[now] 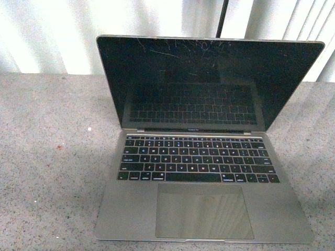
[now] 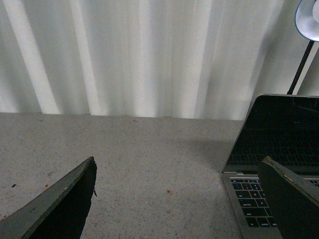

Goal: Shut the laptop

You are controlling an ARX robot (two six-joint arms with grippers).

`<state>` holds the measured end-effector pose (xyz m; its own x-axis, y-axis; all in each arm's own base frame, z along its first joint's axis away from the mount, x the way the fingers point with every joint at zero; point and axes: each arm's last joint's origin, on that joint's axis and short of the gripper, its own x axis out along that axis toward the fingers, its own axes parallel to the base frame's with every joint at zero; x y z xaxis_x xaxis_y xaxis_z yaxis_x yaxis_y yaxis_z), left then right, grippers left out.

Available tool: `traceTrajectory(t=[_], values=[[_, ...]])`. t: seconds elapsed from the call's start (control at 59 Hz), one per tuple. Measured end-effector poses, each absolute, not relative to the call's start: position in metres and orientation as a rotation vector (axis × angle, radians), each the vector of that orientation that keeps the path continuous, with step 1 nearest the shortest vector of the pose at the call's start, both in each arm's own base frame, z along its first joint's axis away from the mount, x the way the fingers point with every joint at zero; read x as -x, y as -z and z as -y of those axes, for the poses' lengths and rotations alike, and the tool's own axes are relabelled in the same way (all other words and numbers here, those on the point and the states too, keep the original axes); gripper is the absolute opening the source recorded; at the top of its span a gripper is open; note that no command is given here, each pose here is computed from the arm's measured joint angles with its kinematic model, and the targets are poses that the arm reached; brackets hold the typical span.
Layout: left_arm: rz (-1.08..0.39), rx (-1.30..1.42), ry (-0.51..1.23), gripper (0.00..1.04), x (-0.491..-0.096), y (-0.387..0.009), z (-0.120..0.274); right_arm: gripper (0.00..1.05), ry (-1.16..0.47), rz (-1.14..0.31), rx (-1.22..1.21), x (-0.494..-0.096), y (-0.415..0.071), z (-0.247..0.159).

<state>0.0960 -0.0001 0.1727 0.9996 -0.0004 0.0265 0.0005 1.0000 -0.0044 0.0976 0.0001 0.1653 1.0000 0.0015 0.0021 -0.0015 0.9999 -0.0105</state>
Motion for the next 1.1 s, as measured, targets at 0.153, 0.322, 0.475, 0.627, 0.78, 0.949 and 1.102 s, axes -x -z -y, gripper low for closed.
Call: traceTrajectory(t=[0.153,0.322,0.475,0.627,0.78,0.949,1.102], values=[[0.027,0.004,0.000,0.98,-0.096,-0.173,0.000,0.97,-0.002,0.002,0.010,-0.098,-0.165,0.000],[0.027,0.004,0.000,0.98,-0.096,-0.173,0.000,0.97,-0.002,0.002,0.010,-0.098,-0.165,0.000],[0.027,0.004,0.000,0.98,-0.096,-0.173,0.000,0.97,-0.002,0.002,0.010,-0.098,-0.165,0.000],[0.027,0.004,0.000,0.98,-0.096,-0.173,0.000,0.97,-0.002,0.002,0.010,-0.098,-0.165,0.000],[0.027,0.004,0.000,0.98,-0.096,-0.173,0.000,0.97,-0.002,0.002,0.010,-0.098,-0.165,0.000],[-0.040,0.062,-0.077,0.98,-0.097,-0.171,0.000,0.97,0.068,-0.080,-0.001,-0.098,-0.165,0.001],[-0.010,0.258,0.014,0.98,-0.137,-0.210,0.000,0.97,0.069,-0.094,0.066,-0.132,-0.208,0.012]])
